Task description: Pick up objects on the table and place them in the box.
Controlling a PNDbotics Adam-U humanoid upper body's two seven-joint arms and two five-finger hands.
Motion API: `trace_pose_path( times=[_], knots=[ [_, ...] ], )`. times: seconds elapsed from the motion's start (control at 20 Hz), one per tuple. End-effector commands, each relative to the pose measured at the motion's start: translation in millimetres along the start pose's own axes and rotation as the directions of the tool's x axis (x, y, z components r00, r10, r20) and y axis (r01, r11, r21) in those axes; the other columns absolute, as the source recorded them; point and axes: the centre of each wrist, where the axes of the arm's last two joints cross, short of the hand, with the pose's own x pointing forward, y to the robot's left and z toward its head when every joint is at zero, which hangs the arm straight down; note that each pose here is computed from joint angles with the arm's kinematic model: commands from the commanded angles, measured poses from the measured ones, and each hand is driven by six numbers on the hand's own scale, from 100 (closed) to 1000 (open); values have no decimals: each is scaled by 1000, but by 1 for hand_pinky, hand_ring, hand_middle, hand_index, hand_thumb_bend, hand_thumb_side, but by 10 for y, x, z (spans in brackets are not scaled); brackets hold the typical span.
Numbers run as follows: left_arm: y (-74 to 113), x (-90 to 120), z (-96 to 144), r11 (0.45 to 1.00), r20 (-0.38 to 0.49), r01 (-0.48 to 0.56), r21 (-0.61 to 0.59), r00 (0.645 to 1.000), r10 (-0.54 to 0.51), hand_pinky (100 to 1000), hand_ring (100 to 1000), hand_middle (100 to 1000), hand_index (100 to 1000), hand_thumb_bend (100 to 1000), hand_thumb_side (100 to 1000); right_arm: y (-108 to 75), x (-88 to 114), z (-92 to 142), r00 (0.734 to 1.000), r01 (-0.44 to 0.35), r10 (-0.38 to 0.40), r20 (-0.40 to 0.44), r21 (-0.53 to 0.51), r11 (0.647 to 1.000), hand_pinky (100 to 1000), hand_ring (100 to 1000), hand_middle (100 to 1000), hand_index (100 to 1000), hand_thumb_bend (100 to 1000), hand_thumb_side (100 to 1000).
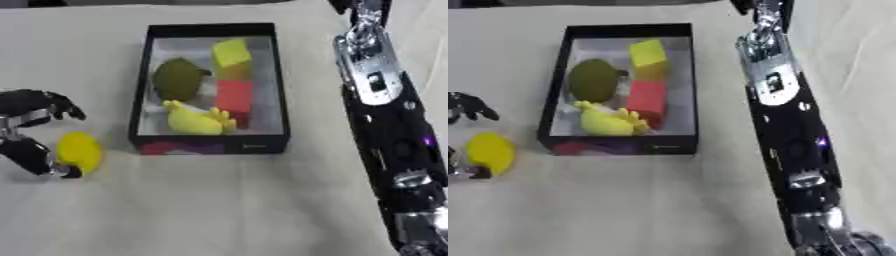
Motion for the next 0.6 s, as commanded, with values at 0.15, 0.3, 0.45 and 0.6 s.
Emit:
trace_pose_path(
  times=[0.15,0.3,0.45,0.6],
  knots=[
    [88,-27,28,1000,1,21,12,1000,-21,746,755,752,838,626,382,-45,95,-75,1000,9,-9,27,-15,1000,803,738,723,828,264,384],
    [100,-6,23,999,15,12,41,1000,-12,739,753,753,839,591,358,-42,90,-74,1000,9,-9,26,-14,1000,803,738,723,828,263,385],
    [113,17,23,998,35,-3,62,999,1,727,738,732,768,481,300,-41,86,-74,1000,8,-8,24,-13,1000,803,738,723,828,262,385],
    [120,35,28,998,53,-12,61,999,8,714,714,702,722,365,229,-41,83,-73,1000,8,-8,24,-14,1000,803,738,723,827,260,385]
  ],
)
